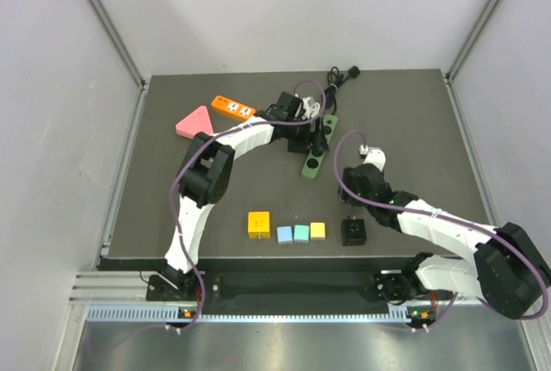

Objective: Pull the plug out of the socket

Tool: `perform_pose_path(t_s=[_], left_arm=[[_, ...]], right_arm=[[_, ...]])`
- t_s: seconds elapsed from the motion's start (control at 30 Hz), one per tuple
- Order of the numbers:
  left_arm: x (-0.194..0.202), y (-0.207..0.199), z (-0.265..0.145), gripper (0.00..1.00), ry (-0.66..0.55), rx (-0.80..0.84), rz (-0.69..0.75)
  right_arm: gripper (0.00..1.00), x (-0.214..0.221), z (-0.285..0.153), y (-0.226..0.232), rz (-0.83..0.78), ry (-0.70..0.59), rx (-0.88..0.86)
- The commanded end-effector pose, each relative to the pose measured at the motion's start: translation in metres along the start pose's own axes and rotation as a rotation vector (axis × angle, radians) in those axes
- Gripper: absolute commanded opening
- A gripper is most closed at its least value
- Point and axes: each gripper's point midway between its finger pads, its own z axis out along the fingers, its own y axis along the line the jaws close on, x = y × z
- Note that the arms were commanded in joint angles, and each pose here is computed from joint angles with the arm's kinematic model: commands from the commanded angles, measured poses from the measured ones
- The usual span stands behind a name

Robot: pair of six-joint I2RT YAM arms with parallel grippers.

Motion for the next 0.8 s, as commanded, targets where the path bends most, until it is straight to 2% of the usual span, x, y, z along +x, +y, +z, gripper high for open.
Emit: perform_pose_path(t_s=[0.0, 0.1, 0.2, 0.4, 0.77], left_arm=[[-0.035, -0.041, -0.051, 0.85, -0.113, 0.046, 0.066], [-0.034, -0.046, -0.066, 0.84, -0.138, 0.049, 0.066], [-0.032, -0.052, -0.080, 0.84, -0.153, 0.058, 0.072], [-0.026, -0.060, -0.104, 0.83, -0.191, 0.087, 0.081], [0.026, -0.041, -0.125, 0.82, -0.167, 0.075, 0.057]], right_arm=[[0.00, -0.035, 0.003, 0.015, 0.050, -0.201, -0.007], [0.02, -0.030, 0.006, 0.013, 0.034, -0.233, 0.008], [0.12, -0.022, 0.011, 0.010, 0.018, -0.235, 0.015], [0.23, -0.010, 0.019, 0.010, -0.005, -0.222, 0.025], [0.66, -0.002, 0.011, 0.016, 0.000, -0.204, 0.018]])
